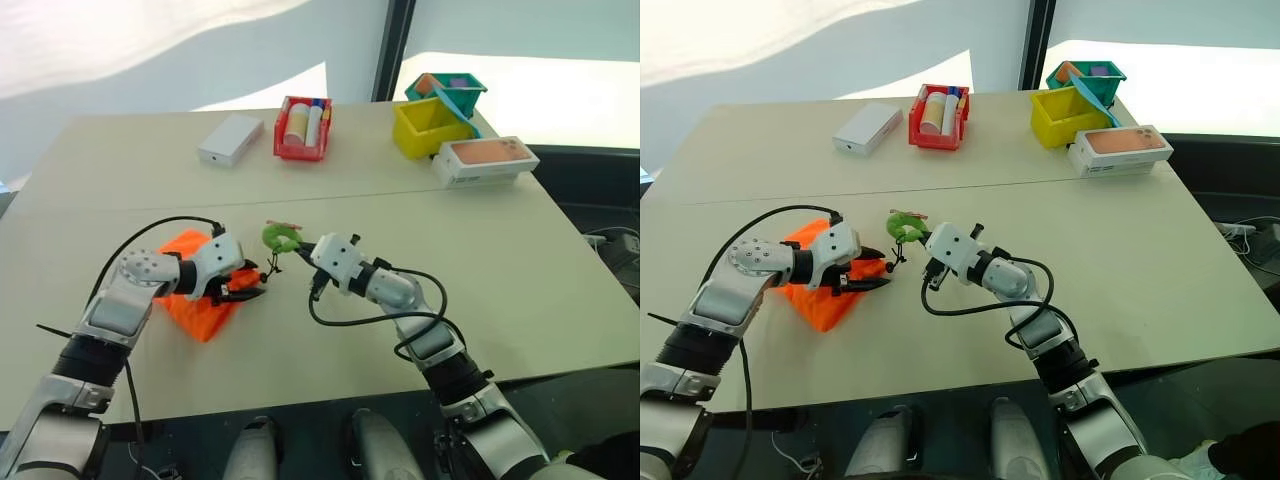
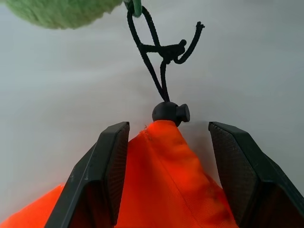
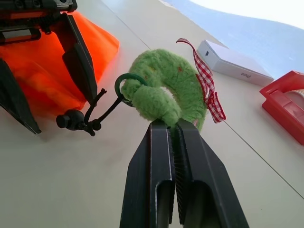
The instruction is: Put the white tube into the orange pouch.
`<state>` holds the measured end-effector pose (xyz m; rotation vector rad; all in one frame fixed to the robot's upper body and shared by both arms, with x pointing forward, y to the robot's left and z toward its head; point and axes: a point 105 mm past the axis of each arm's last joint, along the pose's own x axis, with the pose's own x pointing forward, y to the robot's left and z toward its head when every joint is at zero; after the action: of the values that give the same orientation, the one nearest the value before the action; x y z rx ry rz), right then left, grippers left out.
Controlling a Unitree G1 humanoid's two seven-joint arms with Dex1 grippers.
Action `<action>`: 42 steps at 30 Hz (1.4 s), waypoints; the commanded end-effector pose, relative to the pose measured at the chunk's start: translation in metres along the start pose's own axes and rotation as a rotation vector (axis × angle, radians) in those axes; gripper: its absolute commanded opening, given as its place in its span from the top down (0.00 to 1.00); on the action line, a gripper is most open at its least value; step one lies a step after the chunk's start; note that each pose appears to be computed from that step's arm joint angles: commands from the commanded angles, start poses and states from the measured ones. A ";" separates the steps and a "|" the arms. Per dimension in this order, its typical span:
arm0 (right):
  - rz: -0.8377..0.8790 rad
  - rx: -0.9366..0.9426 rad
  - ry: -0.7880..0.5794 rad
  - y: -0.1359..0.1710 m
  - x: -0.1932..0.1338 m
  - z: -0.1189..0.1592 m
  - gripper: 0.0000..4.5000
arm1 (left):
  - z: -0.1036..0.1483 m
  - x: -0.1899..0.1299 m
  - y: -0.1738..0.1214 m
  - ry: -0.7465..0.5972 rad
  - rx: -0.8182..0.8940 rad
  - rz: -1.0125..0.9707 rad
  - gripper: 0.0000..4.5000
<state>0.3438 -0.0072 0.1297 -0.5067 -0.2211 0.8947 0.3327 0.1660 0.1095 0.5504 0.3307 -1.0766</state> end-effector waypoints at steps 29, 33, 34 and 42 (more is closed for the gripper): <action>-0.014 -0.042 -0.047 -0.003 0.000 0.016 1.00 | 0.004 0.008 0.006 0.019 -0.161 -0.086 0.96; -0.022 -0.044 -0.046 -0.005 -0.001 0.016 1.00 | 0.001 0.006 0.005 0.033 -0.141 -0.080 0.96; -0.030 -0.047 -0.044 -0.007 -0.002 0.016 1.00 | -0.001 0.004 0.005 0.039 -0.134 -0.081 0.96; -0.212 -0.082 0.090 -0.047 -0.020 -0.009 1.00 | -0.024 -0.026 0.001 0.122 -0.091 -0.061 0.96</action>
<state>0.3632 -0.0434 0.1299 -0.5868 -0.1753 0.7142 0.3248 0.1892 0.1034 0.5128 0.4883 -1.1053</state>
